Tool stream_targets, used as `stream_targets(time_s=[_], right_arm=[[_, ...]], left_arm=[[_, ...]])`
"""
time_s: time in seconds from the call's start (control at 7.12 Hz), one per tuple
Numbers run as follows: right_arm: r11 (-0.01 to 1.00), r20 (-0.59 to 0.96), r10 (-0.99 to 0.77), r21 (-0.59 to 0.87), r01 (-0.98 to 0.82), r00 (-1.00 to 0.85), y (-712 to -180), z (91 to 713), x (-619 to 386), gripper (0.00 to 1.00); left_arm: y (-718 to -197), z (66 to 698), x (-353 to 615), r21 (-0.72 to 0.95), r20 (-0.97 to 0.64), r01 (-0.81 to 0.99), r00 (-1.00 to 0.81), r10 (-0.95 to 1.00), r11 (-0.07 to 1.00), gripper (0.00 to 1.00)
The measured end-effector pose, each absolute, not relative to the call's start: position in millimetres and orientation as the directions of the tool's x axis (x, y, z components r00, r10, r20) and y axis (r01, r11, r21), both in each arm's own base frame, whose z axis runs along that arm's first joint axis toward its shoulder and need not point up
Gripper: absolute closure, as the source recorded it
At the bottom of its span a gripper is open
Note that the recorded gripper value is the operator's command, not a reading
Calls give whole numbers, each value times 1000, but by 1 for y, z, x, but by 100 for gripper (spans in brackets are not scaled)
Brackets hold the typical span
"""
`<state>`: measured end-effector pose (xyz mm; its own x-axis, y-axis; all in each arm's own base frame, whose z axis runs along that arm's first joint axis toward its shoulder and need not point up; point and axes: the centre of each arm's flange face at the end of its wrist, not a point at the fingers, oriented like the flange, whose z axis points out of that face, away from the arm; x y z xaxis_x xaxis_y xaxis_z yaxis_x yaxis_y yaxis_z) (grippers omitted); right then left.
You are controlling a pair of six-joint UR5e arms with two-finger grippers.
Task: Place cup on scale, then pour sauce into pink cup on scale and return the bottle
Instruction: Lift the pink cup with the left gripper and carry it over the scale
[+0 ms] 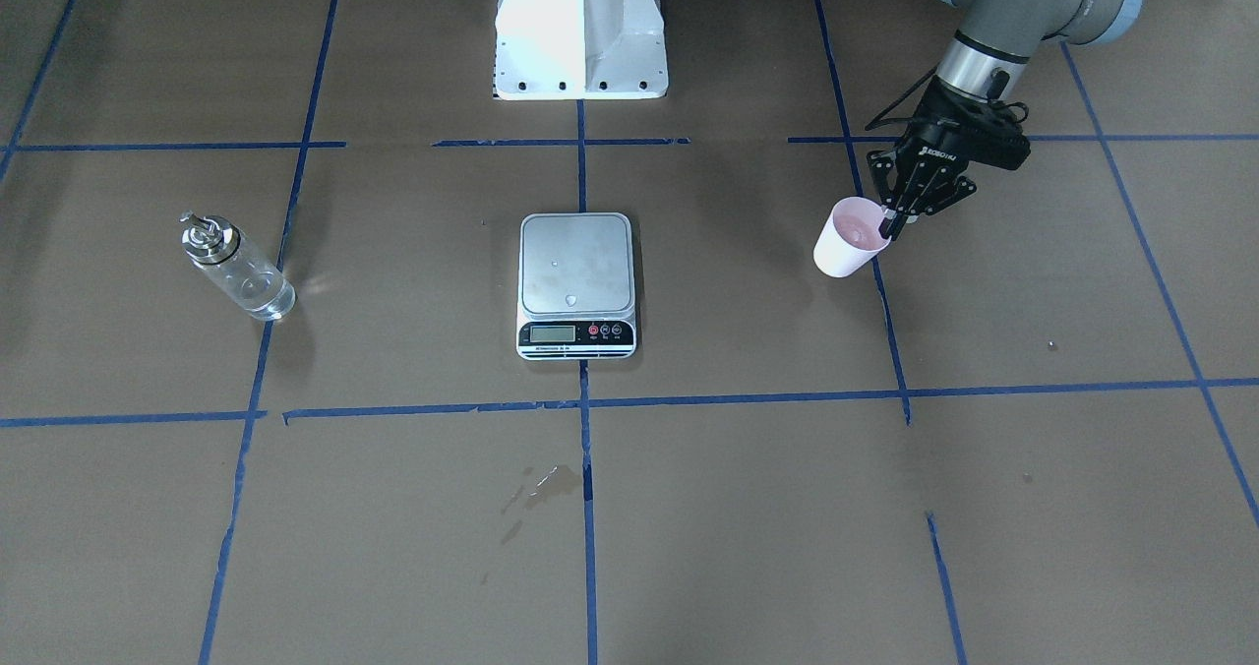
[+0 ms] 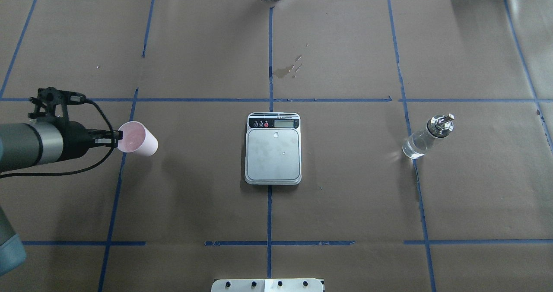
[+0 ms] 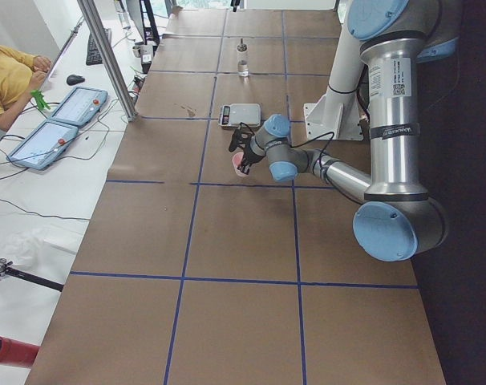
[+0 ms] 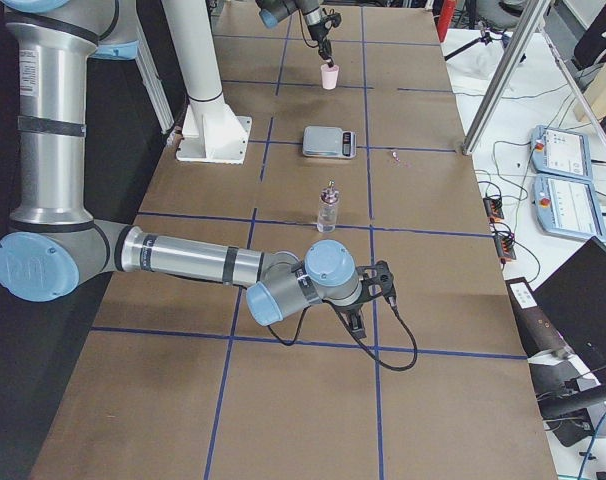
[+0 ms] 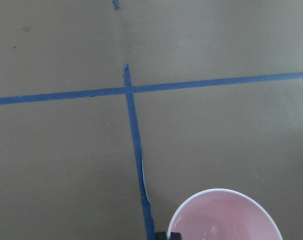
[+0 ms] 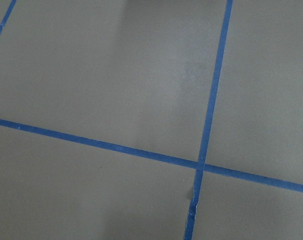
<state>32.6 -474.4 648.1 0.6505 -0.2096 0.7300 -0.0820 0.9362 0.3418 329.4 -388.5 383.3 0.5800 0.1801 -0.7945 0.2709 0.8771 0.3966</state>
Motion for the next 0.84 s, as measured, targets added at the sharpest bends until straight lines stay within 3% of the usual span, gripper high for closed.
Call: stream_targets(time_s=[0.56, 0.84], right_arm=[[938, 731, -205, 337, -82, 651, -473, 650, 33, 0], [939, 732, -203, 334, -83, 651, -473, 652, 33, 0]], left_arm=[[-440, 192, 455, 289, -766, 278, 641, 47, 916, 100], [-434, 147, 501, 253, -771, 261, 636, 31, 932, 100]])
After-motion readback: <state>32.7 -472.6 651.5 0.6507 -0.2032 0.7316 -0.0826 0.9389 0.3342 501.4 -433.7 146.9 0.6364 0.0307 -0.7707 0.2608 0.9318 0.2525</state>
